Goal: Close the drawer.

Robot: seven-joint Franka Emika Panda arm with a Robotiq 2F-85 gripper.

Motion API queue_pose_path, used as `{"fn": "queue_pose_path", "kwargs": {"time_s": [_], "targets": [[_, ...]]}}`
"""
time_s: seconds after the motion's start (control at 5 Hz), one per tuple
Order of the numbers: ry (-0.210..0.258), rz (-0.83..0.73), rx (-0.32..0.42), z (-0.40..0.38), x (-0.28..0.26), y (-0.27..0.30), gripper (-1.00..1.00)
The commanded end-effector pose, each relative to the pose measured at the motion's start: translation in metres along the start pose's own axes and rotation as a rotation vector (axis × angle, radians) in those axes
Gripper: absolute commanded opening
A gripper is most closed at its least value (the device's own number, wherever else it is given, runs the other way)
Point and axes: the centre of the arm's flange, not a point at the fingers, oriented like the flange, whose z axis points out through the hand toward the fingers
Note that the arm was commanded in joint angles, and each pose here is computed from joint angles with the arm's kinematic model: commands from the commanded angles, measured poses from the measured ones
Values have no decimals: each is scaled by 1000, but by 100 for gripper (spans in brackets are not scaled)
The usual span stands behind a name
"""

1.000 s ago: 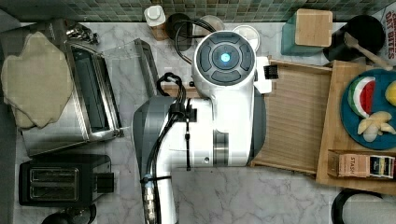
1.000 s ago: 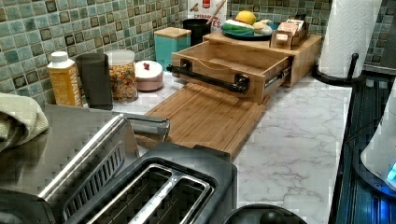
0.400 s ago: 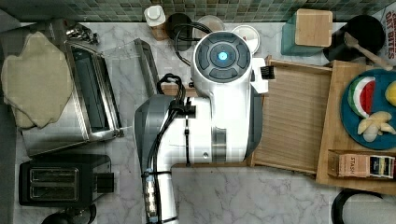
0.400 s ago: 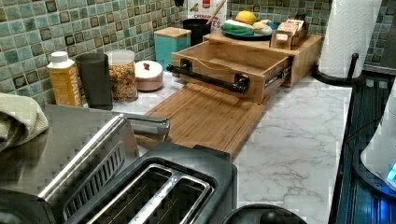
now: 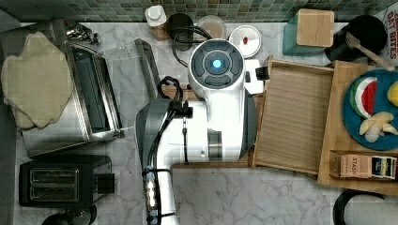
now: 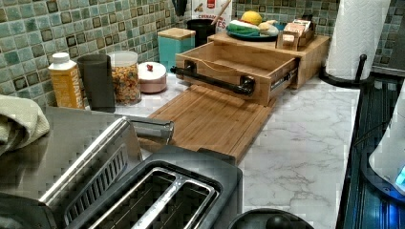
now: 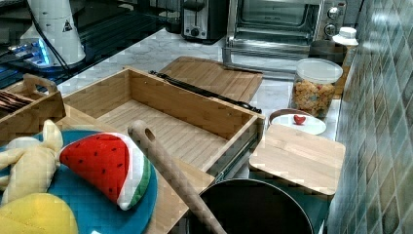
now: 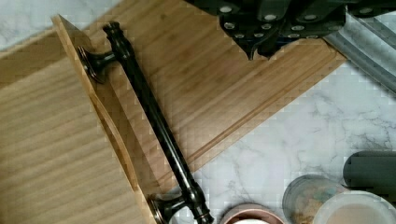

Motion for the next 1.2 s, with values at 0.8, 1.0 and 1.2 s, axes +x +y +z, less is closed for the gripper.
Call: {"fn": "queue_pose_path", "kwargs": {"time_s": [0.8,1.0,1.2], "targets": [[-25,-274,19,117,24,41,-100],[-2,-258,60,140,35,58,-100],[16,-230,92,152,45,62,-100]]}}
